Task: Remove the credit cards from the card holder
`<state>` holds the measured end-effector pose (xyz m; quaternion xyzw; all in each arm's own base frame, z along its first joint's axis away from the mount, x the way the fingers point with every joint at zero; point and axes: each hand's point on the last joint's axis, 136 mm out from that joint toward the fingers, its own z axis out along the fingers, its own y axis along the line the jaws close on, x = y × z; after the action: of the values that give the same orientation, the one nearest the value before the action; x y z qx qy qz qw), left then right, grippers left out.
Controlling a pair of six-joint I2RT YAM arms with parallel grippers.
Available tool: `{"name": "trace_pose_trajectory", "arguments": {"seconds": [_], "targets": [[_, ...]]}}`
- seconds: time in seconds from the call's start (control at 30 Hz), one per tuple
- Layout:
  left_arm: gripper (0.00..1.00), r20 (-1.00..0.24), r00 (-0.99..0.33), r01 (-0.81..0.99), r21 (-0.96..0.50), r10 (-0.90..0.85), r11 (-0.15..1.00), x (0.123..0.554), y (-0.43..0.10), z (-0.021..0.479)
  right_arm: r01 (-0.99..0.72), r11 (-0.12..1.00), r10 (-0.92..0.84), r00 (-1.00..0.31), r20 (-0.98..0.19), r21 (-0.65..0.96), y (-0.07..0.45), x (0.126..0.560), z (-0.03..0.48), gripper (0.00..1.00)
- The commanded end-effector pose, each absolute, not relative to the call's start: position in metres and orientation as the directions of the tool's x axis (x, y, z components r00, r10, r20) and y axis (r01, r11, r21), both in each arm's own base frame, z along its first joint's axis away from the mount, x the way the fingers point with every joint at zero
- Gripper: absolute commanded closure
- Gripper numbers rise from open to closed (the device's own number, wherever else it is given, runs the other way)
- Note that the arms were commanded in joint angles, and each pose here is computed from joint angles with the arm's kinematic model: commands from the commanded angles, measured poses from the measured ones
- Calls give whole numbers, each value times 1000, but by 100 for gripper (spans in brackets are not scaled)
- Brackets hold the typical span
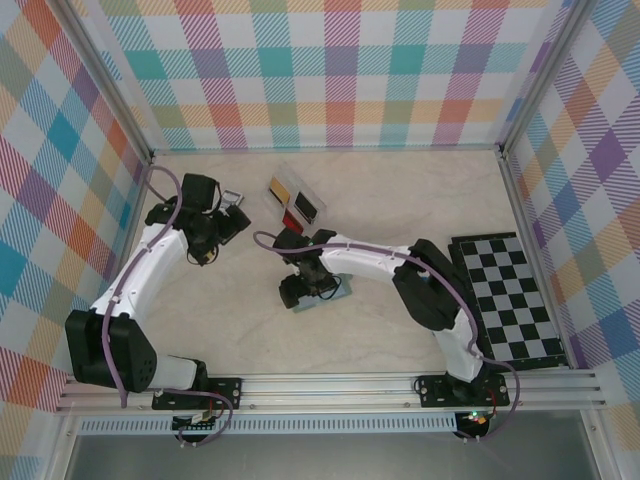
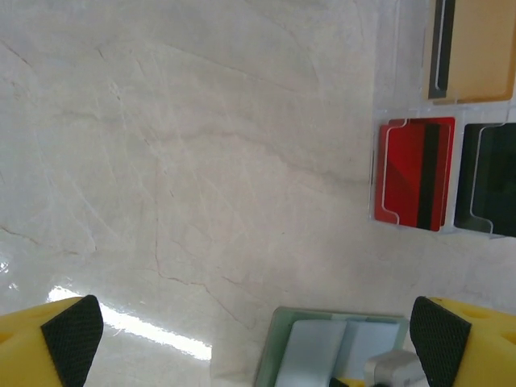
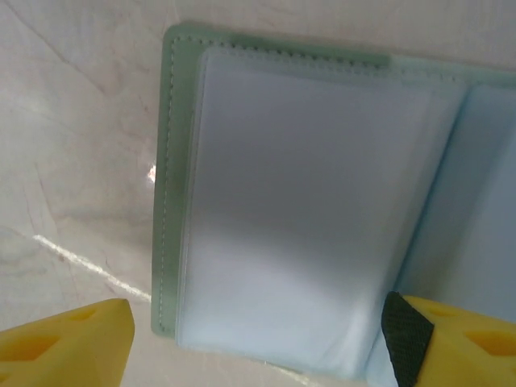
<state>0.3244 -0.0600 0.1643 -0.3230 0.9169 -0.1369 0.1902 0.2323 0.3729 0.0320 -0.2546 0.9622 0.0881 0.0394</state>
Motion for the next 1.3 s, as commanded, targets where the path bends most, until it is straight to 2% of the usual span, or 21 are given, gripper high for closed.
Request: {"name": "trace_pose_trajectory", "arguments": {"seconds": [0.0,0.1,0.23,0.67,0.8,0.87,1.1,1.27], "targets": [[0,-247,-717,-532,-410,-652,741,325,-60,163,-488,868,-481,-872,-90,92,369,236,28,20],[0,-238,-715,-540,-409,-658,735,324,-59,158,-484,874,-480,-873,-82,45,365,239,21,22],[0,-245,-706,-553,-395,-664,734,323,-56,158,-481,877,-479,-876,-64,19,360,239,12,29],[0,-276,-667,-604,-344,-692,719,316,-39,158,-473,876,-467,-881,-79,91,367,233,15,71],[0,-323,-623,-637,-319,-712,702,311,-25,164,-464,877,-451,-884,-119,124,372,236,29,76],[0,-351,-605,-650,-300,-715,698,307,-18,168,-457,875,-435,-887,-153,160,378,238,45,72],[0,-454,-558,-659,-265,-694,704,301,4,193,-435,868,-352,-878,-323,238,385,251,119,34],[0,-557,-550,-624,-220,-622,750,300,18,215,-374,900,-236,-850,-472,224,359,276,170,14]]}}
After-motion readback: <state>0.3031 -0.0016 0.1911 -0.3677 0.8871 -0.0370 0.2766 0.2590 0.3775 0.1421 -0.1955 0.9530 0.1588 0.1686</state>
